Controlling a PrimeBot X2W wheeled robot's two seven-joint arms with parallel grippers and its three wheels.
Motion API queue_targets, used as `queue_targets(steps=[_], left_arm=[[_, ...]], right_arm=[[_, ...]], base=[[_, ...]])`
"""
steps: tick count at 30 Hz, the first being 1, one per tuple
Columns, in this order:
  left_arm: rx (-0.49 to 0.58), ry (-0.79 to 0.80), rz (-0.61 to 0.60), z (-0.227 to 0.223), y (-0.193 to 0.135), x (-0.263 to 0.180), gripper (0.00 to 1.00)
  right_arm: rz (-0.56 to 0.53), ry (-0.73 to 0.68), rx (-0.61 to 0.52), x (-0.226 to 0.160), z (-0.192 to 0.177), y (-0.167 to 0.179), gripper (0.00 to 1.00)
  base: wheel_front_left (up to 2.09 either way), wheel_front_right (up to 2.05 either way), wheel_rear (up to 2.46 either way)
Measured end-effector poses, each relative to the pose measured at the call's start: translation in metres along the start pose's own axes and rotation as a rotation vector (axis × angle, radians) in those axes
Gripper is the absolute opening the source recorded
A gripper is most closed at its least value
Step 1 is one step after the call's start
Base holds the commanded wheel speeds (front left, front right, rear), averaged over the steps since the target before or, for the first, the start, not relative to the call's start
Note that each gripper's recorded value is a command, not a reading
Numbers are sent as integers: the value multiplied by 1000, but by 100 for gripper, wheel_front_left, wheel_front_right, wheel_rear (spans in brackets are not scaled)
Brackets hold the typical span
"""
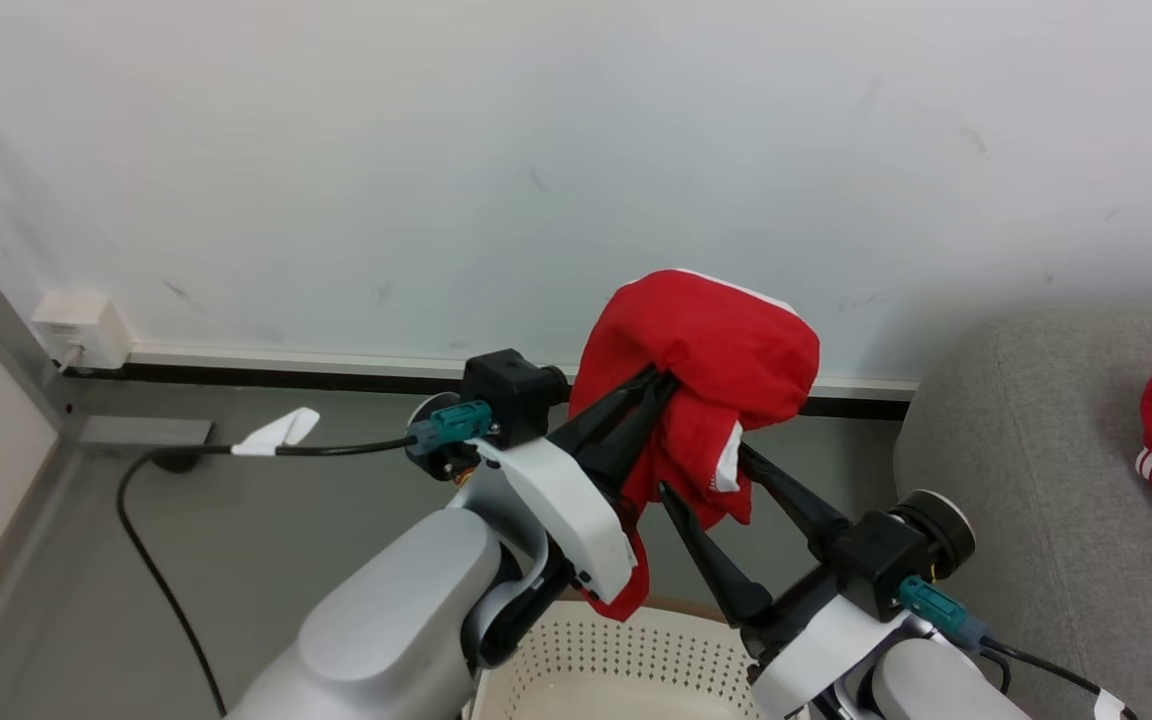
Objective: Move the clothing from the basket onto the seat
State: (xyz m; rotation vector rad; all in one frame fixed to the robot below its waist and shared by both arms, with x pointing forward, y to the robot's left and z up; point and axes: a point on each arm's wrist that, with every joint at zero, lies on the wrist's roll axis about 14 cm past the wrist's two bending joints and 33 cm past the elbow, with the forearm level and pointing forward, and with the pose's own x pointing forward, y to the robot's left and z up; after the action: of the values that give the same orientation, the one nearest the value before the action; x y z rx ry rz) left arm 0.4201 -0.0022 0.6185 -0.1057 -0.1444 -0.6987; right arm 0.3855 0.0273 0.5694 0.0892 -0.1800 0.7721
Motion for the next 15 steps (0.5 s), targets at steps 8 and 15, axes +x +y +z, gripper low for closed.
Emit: queue_targets(steps=[8, 15], left_arm=[[-23, 10, -19, -5, -11, -4, 0], [-33, 21, -7, -10, -7, -8, 0]], right_arm=[[35, 60, 21, 18, -18, 11, 100], [32, 85, 46, 25, -28, 11, 29]], base=[[0, 0, 0], [0, 0, 0]])
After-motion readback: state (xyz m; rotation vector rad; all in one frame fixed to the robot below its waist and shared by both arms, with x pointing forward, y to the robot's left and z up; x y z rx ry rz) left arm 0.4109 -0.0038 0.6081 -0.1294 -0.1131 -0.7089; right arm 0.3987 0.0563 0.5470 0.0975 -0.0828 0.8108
